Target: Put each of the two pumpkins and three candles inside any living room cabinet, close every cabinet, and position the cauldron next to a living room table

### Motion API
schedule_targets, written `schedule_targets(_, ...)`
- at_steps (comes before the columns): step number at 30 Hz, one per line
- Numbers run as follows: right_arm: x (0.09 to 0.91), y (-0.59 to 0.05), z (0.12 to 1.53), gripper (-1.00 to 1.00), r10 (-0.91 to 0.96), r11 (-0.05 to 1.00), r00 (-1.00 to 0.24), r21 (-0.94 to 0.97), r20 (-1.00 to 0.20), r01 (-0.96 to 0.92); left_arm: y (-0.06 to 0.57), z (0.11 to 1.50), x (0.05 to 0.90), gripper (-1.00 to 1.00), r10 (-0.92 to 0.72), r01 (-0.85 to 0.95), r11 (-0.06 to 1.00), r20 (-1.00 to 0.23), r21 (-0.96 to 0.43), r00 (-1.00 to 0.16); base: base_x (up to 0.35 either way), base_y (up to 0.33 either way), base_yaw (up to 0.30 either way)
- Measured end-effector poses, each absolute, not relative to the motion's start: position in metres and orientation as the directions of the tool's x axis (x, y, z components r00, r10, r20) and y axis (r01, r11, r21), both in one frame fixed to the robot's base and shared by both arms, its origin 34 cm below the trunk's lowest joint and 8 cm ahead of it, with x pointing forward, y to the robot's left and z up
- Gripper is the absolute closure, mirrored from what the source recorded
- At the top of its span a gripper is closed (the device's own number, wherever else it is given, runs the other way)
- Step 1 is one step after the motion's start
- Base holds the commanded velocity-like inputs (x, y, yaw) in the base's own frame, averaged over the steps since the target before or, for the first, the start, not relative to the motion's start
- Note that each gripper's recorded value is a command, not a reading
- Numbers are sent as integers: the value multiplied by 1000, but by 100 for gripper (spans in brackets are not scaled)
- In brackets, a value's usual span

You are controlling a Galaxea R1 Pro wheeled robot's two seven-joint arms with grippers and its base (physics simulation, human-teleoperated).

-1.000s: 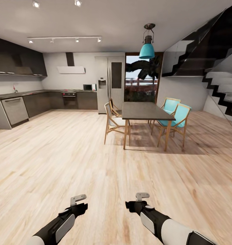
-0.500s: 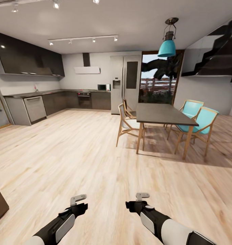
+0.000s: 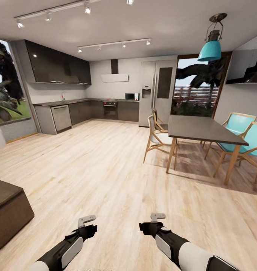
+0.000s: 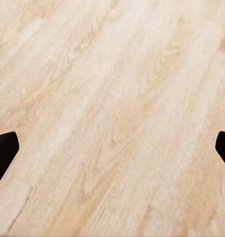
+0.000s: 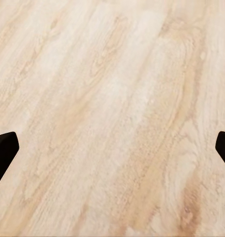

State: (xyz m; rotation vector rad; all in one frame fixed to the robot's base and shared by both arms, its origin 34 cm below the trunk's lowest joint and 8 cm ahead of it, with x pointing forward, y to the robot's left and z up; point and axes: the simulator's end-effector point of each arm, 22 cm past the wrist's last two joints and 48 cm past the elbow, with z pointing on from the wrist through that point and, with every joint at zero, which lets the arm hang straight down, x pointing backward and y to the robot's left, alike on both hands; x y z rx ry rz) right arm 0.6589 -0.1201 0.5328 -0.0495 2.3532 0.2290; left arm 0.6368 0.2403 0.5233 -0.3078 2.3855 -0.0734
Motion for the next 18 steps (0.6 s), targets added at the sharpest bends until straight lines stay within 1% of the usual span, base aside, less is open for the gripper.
schedule_targets(18, 659, -120, 533, -100, 32, 983, -712, 150, -702, -104, 240, 523, 637, -100, -241, -201, 970, -658, -138, -713, 0, 0, 291)
